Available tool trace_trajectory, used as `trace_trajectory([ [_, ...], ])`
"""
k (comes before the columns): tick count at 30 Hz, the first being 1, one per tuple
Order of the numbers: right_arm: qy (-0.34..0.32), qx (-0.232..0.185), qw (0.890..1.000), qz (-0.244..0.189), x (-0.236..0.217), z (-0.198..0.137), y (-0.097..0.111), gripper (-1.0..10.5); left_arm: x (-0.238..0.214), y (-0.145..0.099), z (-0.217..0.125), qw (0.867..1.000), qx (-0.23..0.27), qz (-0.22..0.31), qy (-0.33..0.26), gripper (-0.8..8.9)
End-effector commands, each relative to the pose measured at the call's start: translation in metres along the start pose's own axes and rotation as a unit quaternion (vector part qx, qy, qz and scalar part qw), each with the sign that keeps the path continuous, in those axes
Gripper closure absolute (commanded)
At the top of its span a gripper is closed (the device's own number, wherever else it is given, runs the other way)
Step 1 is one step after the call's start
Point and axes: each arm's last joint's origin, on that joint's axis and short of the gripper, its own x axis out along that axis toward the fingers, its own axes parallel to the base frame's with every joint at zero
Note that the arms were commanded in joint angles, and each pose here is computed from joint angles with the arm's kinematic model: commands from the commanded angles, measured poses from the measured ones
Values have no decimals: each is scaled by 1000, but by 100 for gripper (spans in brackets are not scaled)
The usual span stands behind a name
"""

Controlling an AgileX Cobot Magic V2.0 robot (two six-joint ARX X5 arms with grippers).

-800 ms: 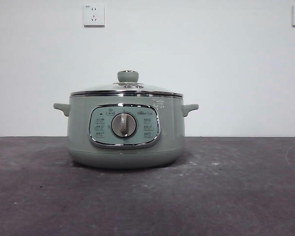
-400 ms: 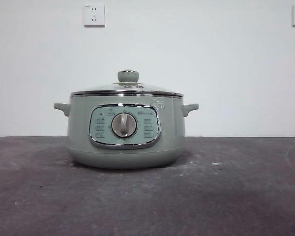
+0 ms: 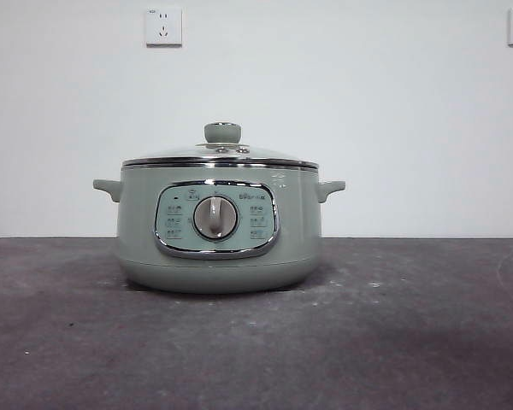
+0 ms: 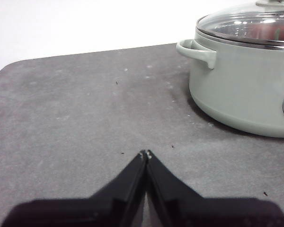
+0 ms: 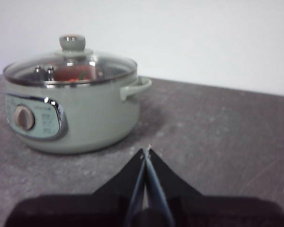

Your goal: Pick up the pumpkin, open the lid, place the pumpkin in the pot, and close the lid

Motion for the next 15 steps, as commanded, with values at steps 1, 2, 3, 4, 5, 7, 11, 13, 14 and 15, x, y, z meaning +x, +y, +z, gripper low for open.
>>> trace_trajectory([
  [1,6,9,1000,-2,0,-3,0,946,2,0,-5,1000,-6,0,5,816],
  [2,9,9,1000,-2,0,-4,0,946,2,0,-5,1000,-6,0,5,816],
  [3,14,10,1000,-2,0,-5,0,946,2,0,-5,1000,-6,0,5,816],
  [4,20,12,1000,-1,0,-6,0,946,2,0,-5,1000,-6,0,5,816],
  [5,29,15,999,-1,0,-8,0,946,2,0,-5,1000,-6,0,5,816],
  [7,53,20,998,1,0,-13,1,946,2,0,-5,1000,-6,0,5,816],
  [11,58,19,998,4,0,-14,1,946,2,0,-5,1000,-6,0,5,816],
  [13,58,21,998,3,0,-14,1,946,2,0,-5,1000,-6,0,5,816],
  [14,58,28,998,3,0,-14,1,946,2,0,-5,1000,-6,0,5,816],
  [15,57,29,998,3,0,-14,1,946,2,0,-5,1000,-6,0,5,816],
])
